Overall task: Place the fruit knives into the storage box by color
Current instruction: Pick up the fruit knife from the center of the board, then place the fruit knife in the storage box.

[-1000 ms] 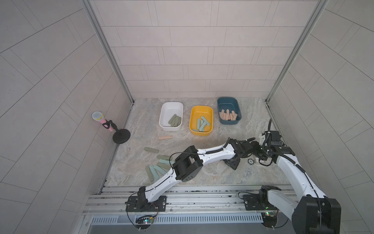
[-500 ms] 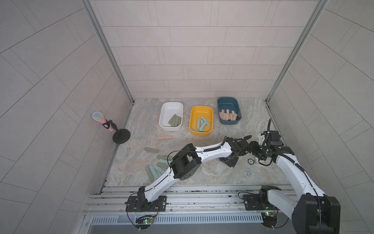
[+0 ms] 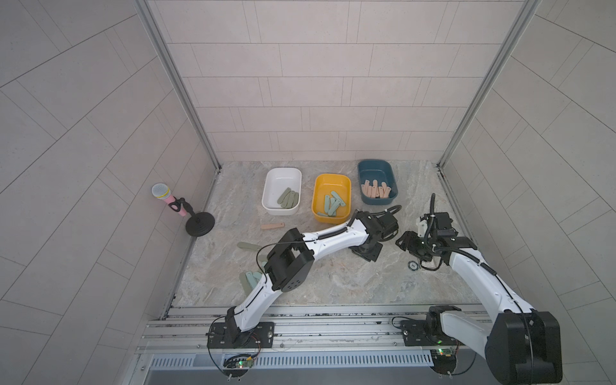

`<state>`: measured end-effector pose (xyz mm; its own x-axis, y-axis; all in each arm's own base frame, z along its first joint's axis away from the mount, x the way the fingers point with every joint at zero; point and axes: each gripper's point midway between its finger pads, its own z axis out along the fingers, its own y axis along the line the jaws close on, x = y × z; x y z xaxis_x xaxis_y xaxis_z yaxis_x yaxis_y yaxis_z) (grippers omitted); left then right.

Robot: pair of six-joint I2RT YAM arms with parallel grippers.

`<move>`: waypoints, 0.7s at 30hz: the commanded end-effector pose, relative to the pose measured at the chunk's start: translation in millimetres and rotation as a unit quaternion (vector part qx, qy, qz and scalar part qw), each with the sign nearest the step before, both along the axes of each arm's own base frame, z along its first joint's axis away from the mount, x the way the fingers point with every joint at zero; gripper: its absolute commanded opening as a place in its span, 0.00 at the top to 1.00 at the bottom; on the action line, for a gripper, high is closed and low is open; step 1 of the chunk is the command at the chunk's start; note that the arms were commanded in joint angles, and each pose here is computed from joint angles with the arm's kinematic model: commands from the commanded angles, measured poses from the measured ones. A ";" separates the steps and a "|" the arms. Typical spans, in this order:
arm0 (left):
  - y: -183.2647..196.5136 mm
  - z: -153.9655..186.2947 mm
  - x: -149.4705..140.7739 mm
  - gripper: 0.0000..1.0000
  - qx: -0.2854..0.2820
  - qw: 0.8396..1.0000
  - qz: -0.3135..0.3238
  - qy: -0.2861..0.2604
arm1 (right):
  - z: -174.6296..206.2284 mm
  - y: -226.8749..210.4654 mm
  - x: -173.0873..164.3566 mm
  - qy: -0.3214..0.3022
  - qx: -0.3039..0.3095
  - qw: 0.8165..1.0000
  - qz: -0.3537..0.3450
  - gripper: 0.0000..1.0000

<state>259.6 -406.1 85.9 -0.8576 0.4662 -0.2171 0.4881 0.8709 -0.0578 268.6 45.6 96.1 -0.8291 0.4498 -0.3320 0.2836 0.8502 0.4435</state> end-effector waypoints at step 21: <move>121.5 -10.8 164.2 0.84 0.000 0.988 0.155 0.015 | 19.5 92.4 77.4 -0.024 -0.075 0.991 0.110 0.34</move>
<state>422.9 -293.6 91.8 -0.9501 0.1810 -0.2540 0.2039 0.9767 -0.0666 339.9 133.3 111.6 -0.8872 0.2280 -0.4012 0.0855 0.9356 0.3427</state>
